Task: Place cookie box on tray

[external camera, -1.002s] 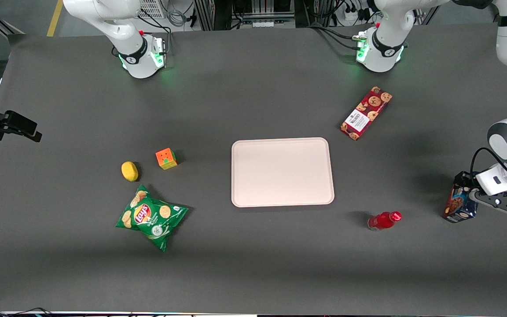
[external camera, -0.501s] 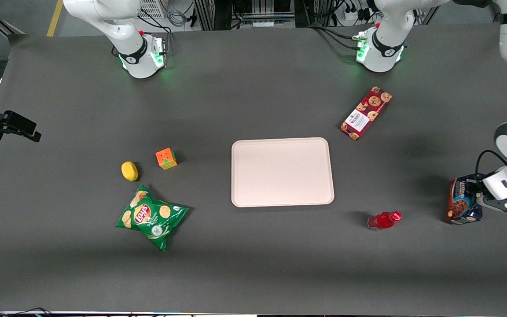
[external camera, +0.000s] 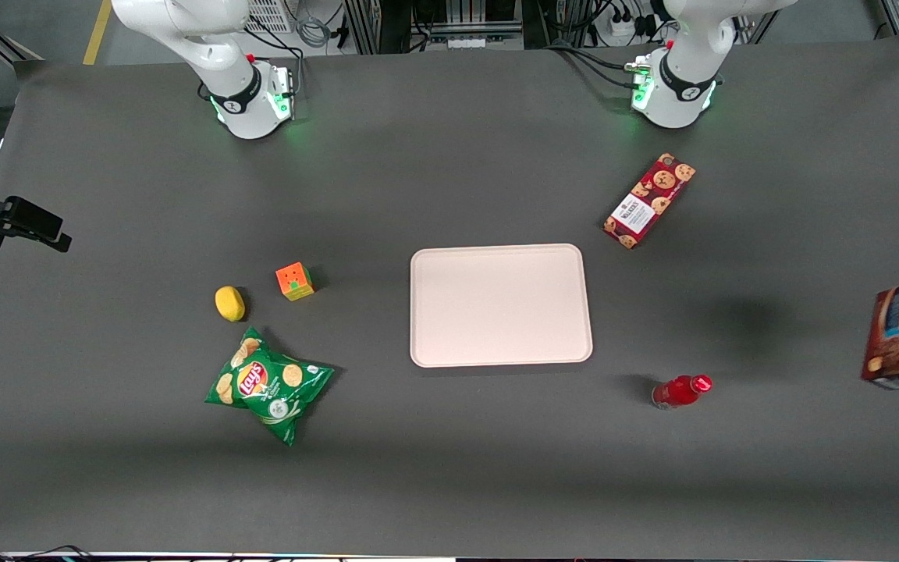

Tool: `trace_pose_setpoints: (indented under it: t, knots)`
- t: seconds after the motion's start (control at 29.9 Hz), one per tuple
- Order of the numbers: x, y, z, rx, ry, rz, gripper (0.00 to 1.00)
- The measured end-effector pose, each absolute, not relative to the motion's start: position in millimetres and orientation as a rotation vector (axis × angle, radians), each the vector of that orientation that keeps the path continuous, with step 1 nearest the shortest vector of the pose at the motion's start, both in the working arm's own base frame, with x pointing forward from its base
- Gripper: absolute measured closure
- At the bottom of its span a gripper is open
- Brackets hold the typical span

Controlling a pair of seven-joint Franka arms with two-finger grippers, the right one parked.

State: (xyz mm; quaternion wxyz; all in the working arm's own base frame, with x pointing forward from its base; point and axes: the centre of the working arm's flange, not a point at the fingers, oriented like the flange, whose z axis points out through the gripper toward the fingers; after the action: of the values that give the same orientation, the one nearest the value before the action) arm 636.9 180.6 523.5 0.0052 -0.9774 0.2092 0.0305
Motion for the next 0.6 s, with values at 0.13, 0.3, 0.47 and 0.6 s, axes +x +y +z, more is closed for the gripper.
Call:
trace_pose_setpoints:
  t: [0.13, 0.3, 0.47, 0.6]
  knots:
    - [635, 183, 537, -3.057, 0.646, 0.088, 0.83]
    - [633, 169, 535, -3.093, 0.584, 0.162, 0.83]
    - [633, 117, 539, -3.150, 0.444, 0.287, 0.83]
    - [634, 49, 551, -3.175, 0.314, 0.345, 0.83]
